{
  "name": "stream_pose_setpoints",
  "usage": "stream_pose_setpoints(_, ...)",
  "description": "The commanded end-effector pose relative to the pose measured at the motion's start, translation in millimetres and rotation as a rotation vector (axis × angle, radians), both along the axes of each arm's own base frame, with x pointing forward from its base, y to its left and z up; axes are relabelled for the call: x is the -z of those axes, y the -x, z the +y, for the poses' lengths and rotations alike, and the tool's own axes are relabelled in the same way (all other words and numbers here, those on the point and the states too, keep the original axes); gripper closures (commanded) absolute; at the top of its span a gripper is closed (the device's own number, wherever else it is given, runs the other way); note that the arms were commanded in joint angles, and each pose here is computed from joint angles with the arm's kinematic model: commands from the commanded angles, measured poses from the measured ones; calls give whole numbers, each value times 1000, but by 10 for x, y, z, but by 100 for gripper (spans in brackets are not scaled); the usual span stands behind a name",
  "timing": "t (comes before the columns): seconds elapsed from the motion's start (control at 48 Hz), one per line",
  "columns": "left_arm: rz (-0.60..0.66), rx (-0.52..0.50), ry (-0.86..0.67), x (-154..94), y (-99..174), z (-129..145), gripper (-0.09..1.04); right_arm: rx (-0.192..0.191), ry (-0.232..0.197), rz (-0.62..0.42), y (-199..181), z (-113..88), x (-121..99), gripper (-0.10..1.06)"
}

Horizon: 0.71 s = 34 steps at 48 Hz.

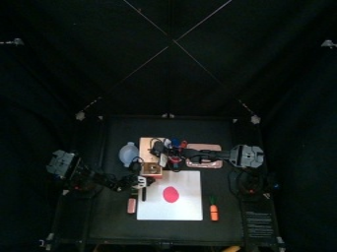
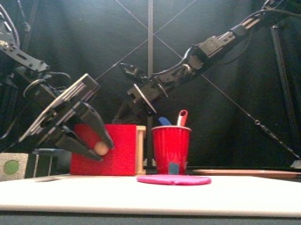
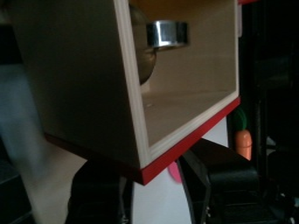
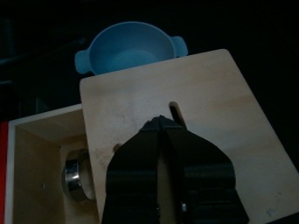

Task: Get the cutter from the drawer then cut the dough then place the extra dough in the bowl
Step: Place the cutter on the board

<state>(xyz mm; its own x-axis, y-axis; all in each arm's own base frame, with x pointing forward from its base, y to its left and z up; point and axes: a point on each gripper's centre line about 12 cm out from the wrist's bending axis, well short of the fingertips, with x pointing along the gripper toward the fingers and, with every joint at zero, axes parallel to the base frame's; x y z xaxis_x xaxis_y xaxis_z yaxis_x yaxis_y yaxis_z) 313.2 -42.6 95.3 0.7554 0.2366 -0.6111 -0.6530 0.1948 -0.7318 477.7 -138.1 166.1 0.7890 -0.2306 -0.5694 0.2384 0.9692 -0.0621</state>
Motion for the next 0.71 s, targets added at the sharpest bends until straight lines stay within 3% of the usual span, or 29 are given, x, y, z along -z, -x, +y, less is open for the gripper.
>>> stream_pose_setpoints(0.021, -26, 4, -1, -65, -59, -11, 10, 0, -2, 4, 3, 8, -2, 94)
stream_pose_setpoints(0.271, -59, 33, -5, -189, -31, -40, 9, 1, -2, 4, 5, 1, -2, 94)
stream_pose_setpoints(0.708, -187, 270, -38, -650, 336, -226, 11, -3, -2, -1, -12, 20, -18, 94)
